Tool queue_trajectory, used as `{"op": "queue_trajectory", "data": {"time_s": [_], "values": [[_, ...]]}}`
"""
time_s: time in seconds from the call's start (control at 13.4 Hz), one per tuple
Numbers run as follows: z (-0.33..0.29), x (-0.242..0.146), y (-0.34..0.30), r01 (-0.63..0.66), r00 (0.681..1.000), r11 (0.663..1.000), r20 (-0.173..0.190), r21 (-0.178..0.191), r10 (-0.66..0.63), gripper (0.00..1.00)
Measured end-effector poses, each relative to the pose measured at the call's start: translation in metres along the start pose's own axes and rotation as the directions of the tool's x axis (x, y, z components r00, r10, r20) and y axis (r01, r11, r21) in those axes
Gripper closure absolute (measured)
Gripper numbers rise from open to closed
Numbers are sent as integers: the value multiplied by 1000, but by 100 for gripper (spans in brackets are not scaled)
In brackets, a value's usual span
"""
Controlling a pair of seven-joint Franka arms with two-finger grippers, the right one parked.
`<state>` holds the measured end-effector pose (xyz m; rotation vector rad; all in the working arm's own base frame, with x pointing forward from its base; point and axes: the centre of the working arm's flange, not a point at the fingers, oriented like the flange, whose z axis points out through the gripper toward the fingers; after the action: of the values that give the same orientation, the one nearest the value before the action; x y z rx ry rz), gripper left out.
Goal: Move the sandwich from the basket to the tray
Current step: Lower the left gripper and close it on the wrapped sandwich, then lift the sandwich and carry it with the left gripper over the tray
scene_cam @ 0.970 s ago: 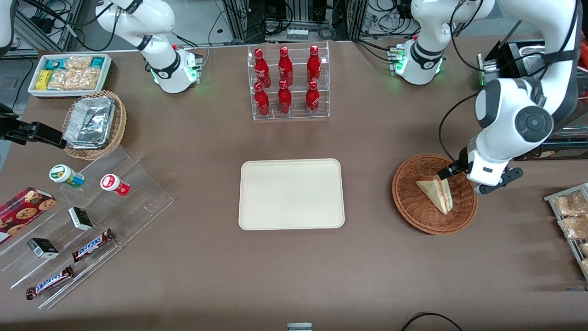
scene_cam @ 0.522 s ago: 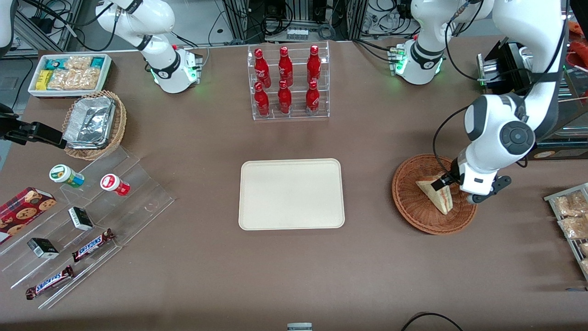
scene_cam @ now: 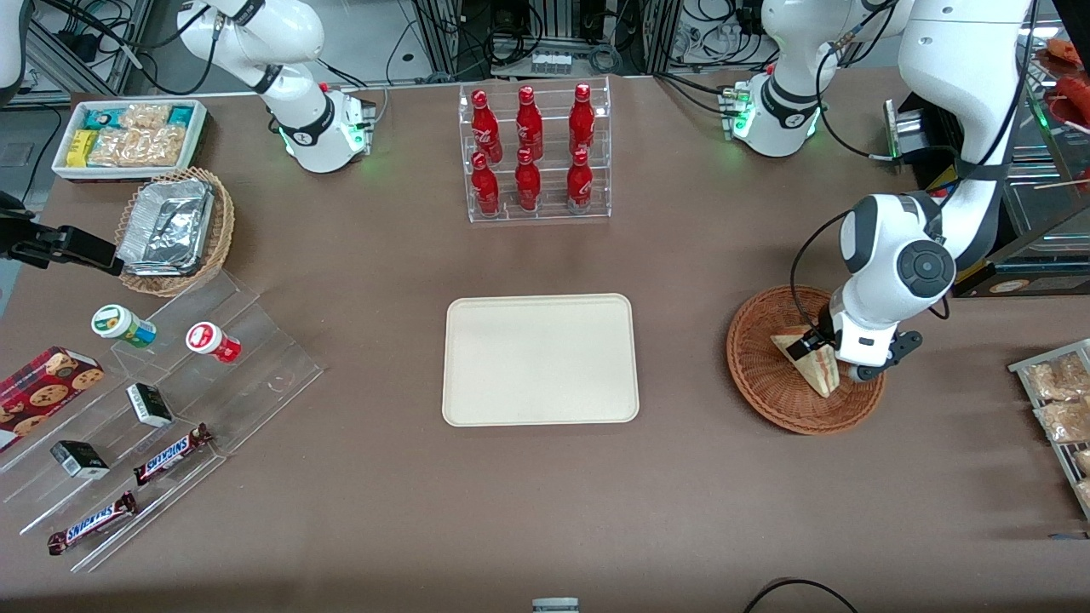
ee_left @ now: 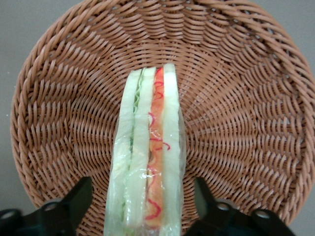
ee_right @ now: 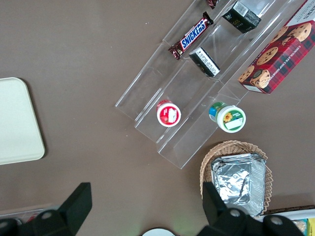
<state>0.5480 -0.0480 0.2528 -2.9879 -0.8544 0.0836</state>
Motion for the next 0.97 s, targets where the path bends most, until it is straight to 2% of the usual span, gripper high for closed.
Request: {"op": "queue_trajectory", "data": {"time_s": [0.07, 0.3, 0.52, 0.75, 0.97], "values": [[0, 0, 0, 1, 1000, 1000, 3, 3, -1, 28], [-1, -1, -1, 1, 1000, 1000, 12, 11, -1, 59], [-16, 2, 0, -5, 999, 999, 36, 40, 3, 70], [-64, 8, 17, -46, 997, 996, 70, 78, 41, 83], [-112, -17, 68, -166, 985, 983, 67, 81, 161, 83]]}}
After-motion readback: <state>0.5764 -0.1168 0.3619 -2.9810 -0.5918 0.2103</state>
